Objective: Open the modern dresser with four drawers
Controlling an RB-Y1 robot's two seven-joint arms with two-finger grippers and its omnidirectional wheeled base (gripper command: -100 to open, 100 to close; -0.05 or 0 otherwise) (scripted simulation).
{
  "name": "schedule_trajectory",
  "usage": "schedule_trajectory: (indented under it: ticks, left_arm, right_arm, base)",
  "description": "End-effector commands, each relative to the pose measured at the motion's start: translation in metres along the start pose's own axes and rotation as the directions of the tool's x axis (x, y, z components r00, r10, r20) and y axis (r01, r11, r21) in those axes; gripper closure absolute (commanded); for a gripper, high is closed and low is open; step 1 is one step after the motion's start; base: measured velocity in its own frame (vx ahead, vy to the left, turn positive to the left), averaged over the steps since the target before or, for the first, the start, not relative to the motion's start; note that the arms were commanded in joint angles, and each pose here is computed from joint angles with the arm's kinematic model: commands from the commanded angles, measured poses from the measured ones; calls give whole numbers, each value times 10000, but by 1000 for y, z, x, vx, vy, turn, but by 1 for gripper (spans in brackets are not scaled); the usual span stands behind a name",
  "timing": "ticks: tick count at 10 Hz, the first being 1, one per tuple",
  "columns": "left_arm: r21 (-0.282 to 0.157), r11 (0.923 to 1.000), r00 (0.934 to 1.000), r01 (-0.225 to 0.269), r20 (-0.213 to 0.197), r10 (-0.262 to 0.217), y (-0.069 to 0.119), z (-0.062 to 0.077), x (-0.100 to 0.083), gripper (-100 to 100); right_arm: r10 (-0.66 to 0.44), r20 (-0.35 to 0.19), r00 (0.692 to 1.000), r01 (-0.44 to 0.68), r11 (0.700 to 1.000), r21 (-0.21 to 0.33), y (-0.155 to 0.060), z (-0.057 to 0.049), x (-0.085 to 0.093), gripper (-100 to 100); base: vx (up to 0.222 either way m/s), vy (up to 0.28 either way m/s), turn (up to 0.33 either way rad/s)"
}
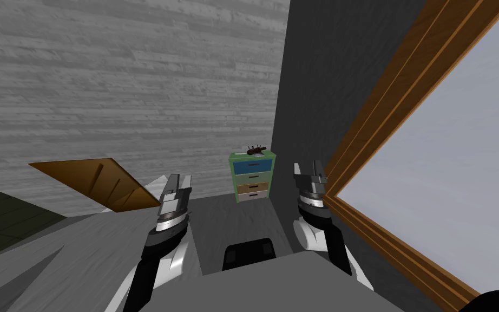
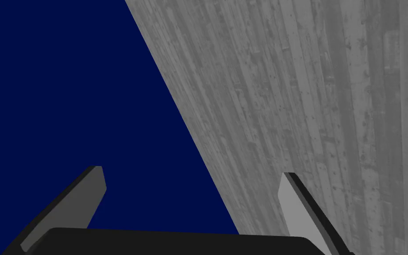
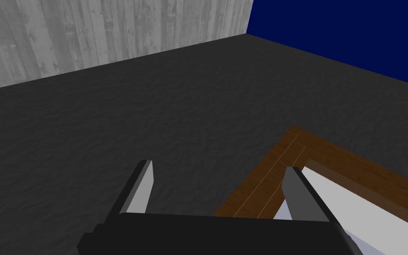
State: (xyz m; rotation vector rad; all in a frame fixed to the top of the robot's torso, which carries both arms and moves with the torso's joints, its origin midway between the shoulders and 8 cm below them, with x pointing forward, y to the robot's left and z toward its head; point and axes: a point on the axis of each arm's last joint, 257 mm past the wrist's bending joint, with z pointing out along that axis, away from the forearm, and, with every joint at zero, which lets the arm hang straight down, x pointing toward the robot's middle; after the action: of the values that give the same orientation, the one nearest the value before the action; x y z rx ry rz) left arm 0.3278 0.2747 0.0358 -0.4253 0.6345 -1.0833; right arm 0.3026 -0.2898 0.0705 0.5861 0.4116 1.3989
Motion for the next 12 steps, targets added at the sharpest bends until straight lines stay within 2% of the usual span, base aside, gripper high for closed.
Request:
schedule_trajectory:
  ticks: [1,9,10,12]
  left_arm:
    - [0,10000,10000,0,0,0,0,0,0,0]
    - [4,10000,10000,0,1,0,0,0,0,0]
    - [4,10000,10000,0,1,0,0,0,0,0]
    - [-3,10000,10000,0,0,0,0,0,0,0]
  right_arm:
    - [0,0,10000,0,10000,0,0,0,0,0]
    - [0,-1,10000,0,10000,-4,0,0,0,0]
    - [-270,-365,9990,274,9996,83,-2,0,5,-100]
    - [-859,-966,9916,884,9958,221,-7,-1,14,-100]
  base:
    - [0,0,0]
    - [0,0,0]
    - [19,9,0]
    - [36,38,-3]
